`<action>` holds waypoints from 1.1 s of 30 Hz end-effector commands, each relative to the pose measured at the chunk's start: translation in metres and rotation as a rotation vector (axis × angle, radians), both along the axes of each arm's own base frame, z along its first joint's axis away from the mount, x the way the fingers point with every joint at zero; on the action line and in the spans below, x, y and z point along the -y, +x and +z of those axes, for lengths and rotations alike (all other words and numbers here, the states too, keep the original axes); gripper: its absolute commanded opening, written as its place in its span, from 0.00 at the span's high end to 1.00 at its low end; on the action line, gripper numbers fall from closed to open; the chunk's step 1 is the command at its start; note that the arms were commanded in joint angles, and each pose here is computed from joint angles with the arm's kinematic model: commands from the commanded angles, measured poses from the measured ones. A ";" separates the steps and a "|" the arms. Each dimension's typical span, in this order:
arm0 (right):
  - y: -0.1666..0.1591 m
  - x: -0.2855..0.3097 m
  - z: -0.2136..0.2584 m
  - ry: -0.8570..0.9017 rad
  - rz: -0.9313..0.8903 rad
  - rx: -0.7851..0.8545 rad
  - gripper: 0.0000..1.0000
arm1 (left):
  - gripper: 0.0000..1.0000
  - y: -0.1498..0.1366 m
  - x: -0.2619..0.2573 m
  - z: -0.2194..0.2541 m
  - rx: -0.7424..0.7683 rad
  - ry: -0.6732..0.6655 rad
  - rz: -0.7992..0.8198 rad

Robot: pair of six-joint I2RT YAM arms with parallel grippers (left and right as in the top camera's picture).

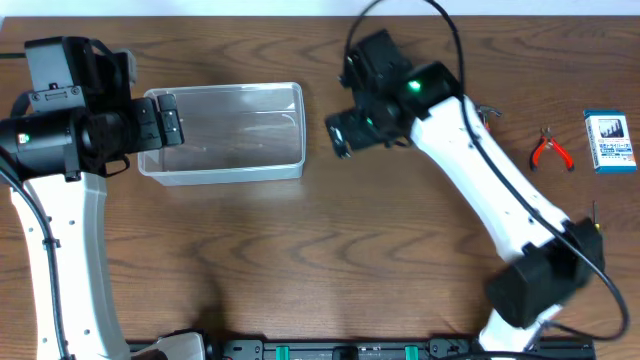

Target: Pack container

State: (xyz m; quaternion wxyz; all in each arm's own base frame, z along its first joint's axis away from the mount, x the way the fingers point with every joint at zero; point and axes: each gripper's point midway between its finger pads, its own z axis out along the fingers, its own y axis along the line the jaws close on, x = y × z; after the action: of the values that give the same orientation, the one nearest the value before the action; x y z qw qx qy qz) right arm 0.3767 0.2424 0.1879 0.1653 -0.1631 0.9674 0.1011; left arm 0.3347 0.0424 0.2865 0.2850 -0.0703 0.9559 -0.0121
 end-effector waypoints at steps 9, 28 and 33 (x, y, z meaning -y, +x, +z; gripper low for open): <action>0.041 -0.035 0.006 -0.018 -0.182 0.061 0.01 | 0.02 -0.002 -0.003 0.003 -0.004 0.015 -0.005; 0.043 -0.046 -0.044 -0.065 -0.212 -0.018 0.01 | 0.02 -0.011 -0.001 -0.003 -0.048 -0.019 0.036; 0.047 -0.063 -0.040 -0.007 -0.184 0.003 0.01 | 0.02 -0.013 -0.001 -0.004 -0.058 -0.020 0.036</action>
State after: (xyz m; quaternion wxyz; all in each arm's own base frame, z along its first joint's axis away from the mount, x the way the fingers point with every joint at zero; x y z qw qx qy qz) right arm 0.4265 0.2922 0.1420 0.1697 -0.0705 0.9807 0.0660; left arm 0.3204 0.0401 0.2778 0.2519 -0.0822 0.9641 -0.0176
